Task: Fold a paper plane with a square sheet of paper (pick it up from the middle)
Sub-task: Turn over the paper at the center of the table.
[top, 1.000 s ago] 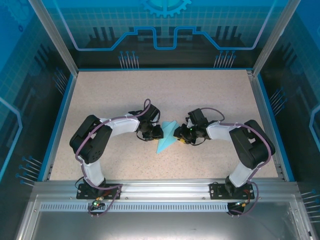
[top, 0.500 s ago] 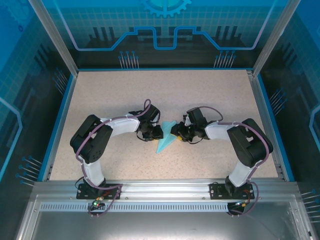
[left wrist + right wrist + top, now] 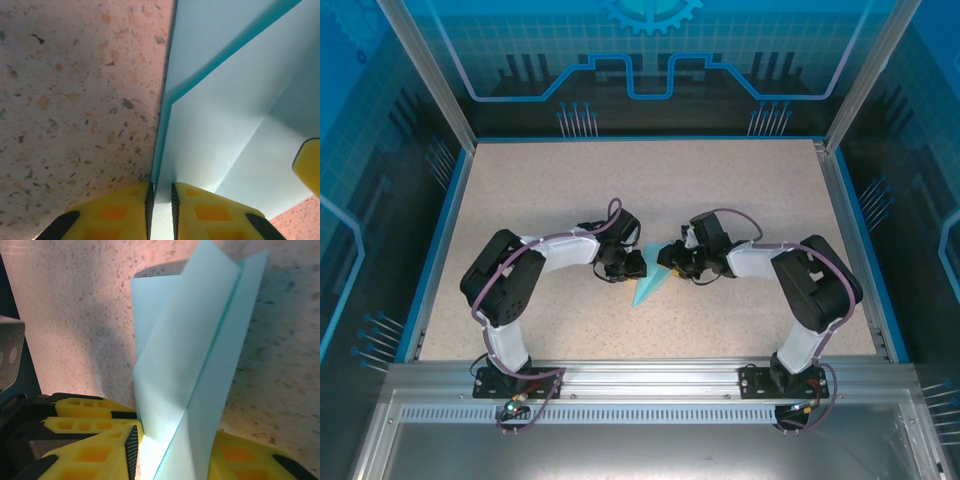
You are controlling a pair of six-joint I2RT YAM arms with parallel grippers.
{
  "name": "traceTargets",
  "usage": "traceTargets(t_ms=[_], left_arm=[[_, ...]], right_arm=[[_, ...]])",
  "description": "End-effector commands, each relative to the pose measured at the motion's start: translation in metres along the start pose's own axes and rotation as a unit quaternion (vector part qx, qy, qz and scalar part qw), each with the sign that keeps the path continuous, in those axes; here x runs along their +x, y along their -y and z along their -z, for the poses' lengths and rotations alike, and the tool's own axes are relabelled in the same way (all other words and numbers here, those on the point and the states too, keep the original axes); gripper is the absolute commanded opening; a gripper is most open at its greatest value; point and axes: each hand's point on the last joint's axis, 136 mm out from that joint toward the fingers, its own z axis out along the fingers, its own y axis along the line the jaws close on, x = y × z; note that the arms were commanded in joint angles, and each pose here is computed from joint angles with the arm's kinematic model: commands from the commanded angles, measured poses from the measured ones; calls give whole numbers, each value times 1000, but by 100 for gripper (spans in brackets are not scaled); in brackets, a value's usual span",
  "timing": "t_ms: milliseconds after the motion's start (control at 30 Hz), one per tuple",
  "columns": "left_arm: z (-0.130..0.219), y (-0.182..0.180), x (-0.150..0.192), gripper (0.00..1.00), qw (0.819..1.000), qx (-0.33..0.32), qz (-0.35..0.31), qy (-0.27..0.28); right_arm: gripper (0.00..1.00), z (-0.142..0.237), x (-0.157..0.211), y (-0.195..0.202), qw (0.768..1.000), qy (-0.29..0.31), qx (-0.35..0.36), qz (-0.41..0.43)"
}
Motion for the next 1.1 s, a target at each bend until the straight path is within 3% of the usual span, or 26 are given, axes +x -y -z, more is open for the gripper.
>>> traceTargets(t_ms=[0, 333, 700, 867, 1067], left_arm=[[8, 4, -5, 20, 1000, 2, 4, 7], [10, 5, -5, 21, 1000, 7, 11, 14], [24, 9, -8, 22, 999, 23, 9, 42], [43, 0, -11, 23, 995, 17, 23, 96], [74, -17, -17, 24, 985, -12, 37, 165]], right_arm=[[33, -6, -2, -6, 1000, -1, 3, 23], [28, -15, -5, -11, 999, 0, -6, 31], [11, -17, -9, -13, 999, 10, 4, 41], [7, 8, -15, -17, 996, 42, 42, 74], [8, 63, -21, -23, 974, 77, 154, 148]])
